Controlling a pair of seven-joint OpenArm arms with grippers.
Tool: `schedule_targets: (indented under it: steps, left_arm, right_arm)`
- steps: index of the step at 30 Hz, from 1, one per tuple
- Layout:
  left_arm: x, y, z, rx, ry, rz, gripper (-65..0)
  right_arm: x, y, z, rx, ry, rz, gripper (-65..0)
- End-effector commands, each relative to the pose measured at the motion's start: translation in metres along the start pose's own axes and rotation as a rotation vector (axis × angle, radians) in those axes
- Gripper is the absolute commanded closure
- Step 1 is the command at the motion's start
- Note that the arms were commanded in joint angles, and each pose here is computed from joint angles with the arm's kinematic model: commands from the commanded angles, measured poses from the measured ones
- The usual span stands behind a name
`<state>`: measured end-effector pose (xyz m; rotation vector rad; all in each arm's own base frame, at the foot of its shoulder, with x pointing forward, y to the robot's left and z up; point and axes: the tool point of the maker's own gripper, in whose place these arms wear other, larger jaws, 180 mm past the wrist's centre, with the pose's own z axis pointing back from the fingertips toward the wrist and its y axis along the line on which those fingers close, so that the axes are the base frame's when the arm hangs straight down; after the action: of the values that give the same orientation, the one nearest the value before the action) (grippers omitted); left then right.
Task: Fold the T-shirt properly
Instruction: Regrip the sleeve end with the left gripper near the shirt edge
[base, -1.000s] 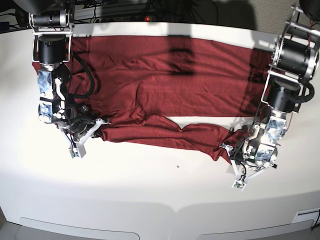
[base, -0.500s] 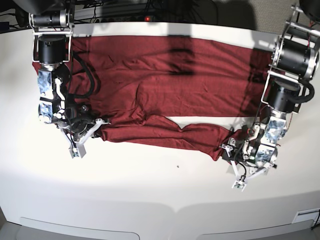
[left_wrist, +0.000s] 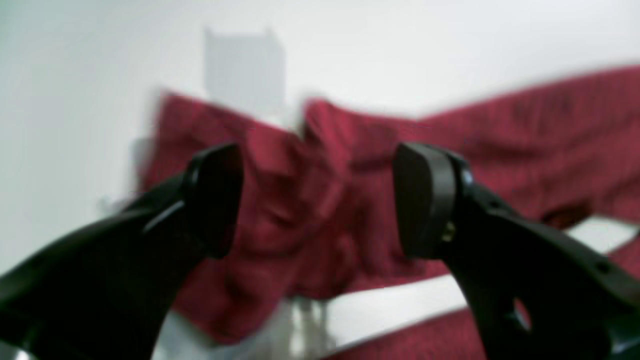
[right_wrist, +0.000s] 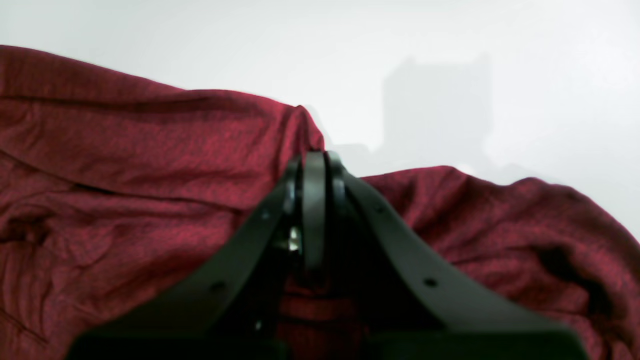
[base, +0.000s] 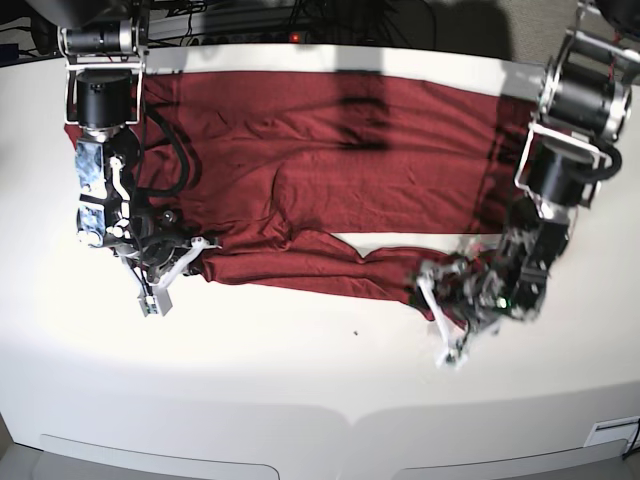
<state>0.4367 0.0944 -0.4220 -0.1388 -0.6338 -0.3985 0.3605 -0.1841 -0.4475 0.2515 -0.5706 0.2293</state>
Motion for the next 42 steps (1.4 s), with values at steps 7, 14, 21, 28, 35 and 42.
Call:
schedule_targets:
  steps: [7,14,21,28,35,42]
  left_arm:
    - [0.02,0.009,0.004,0.041,-0.096,-0.044,-45.1]
    - [0.041,0.016,0.01,0.054,-0.11,-0.053,-45.1]
    - [0.045,0.015,0.012,0.039,-0.106,-0.029,-45.1]
    - [0.022,0.004,0.004,0.016,-0.093,-0.014,-44.6]
    - [0.035,0.009,0.008,0.027,-0.108,-0.023,-44.6]
    - [0.049,0.034,0.013,0.162,-0.171,0.011,-39.4]
  right_arm:
    - [-0.01,-0.003,0.001,-0.013,0.06,0.018,0.0]
    - [-0.009,-0.003,0.001,-0.013,0.06,0.018,0.0]
    - [-0.01,-0.003,0.001,-0.013,0.06,0.018,0.0]
    - [-0.01,-0.003,0.001,-0.015,0.062,0.02,0.0]
    - [-0.01,-0.003,0.001,-0.015,0.063,0.02,0.0]
    - [-0.012,-0.003,0.001,-0.015,0.072,0.02,0.0]
